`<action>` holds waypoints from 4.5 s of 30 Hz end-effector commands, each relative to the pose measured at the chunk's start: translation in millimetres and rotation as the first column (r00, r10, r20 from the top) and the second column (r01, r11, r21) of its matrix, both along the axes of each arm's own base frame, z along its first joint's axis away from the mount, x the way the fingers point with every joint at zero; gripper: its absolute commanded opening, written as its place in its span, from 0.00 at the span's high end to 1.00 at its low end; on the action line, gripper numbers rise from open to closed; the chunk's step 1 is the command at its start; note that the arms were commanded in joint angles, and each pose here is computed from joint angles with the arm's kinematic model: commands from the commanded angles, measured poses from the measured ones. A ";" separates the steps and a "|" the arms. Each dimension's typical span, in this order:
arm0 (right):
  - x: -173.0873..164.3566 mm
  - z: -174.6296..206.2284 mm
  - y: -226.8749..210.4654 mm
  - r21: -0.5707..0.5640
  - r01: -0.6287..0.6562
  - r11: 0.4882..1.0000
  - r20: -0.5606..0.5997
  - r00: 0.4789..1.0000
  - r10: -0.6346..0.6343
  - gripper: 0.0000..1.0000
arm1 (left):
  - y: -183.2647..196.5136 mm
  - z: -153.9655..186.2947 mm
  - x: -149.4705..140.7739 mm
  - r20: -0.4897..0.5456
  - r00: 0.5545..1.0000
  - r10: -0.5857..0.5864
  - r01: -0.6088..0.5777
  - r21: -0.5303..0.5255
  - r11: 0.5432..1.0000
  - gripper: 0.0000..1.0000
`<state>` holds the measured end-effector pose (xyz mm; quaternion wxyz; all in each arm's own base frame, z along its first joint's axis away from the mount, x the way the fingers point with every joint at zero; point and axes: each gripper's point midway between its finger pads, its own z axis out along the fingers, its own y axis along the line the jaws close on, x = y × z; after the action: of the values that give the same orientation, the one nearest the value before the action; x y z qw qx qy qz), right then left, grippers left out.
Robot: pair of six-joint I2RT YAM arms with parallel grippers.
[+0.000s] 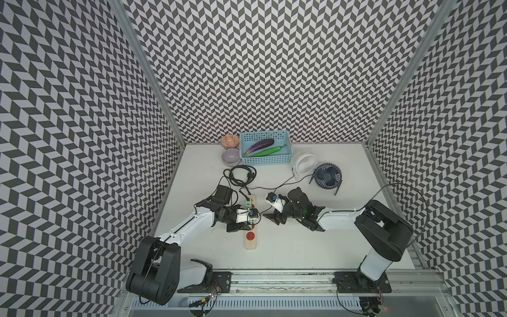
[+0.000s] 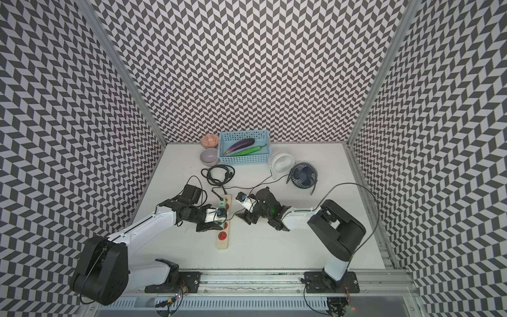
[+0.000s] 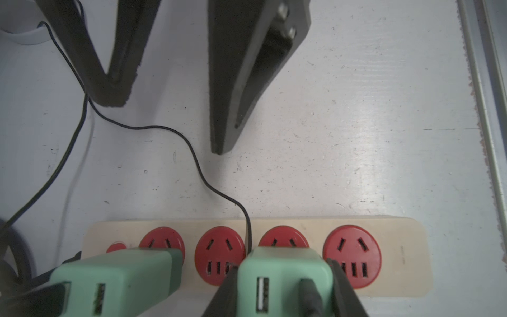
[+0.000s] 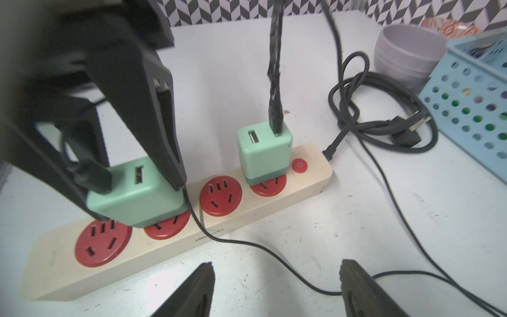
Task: Plug the desk fan into the power strip
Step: Insert the plug into the socket.
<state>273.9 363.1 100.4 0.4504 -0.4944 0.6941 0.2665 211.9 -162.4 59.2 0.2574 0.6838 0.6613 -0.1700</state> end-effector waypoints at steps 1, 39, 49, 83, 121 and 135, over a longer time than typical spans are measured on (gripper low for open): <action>2.6 33.7 -4.3 0.065 0.032 0.997 0.040 0.999 -0.034 0.24 | 45.2 -65.0 -32.2 -0.110 0.994 0.008 0.025 0.299 0.954 1.00; 22.5 161.2 -199.8 0.258 0.509 0.821 0.174 0.812 -0.558 0.01 | 10.2 26.5 -1.4 0.011 0.999 -0.035 0.033 0.144 0.989 0.23; 22.9 159.4 -204.3 0.260 0.518 0.815 0.175 0.804 -0.568 0.00 | -4.0 40.8 -4.3 0.019 0.997 -0.072 0.070 0.113 0.991 0.23; 18.1 150.8 -211.0 0.293 0.525 0.799 0.190 0.787 -0.587 0.00 | 19.2 -16.8 -20.7 -0.065 0.998 -0.010 0.024 0.228 0.973 1.00; 21.7 150.0 -224.6 0.318 0.580 0.750 0.163 0.746 -0.646 0.00 | 48.2 -50.9 -18.8 -0.067 0.998 -0.023 0.044 0.335 0.941 1.00; 20.0 155.2 -221.0 0.339 0.559 0.757 0.164 0.757 -0.632 0.00 | 14.3 19.3 -1.4 0.064 0.997 -0.043 0.034 0.138 0.990 0.41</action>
<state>292.5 142.2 238.1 0.6418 -0.2188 0.7248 0.1222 214.5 -154.2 74.4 0.2455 0.7147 0.6446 -0.1157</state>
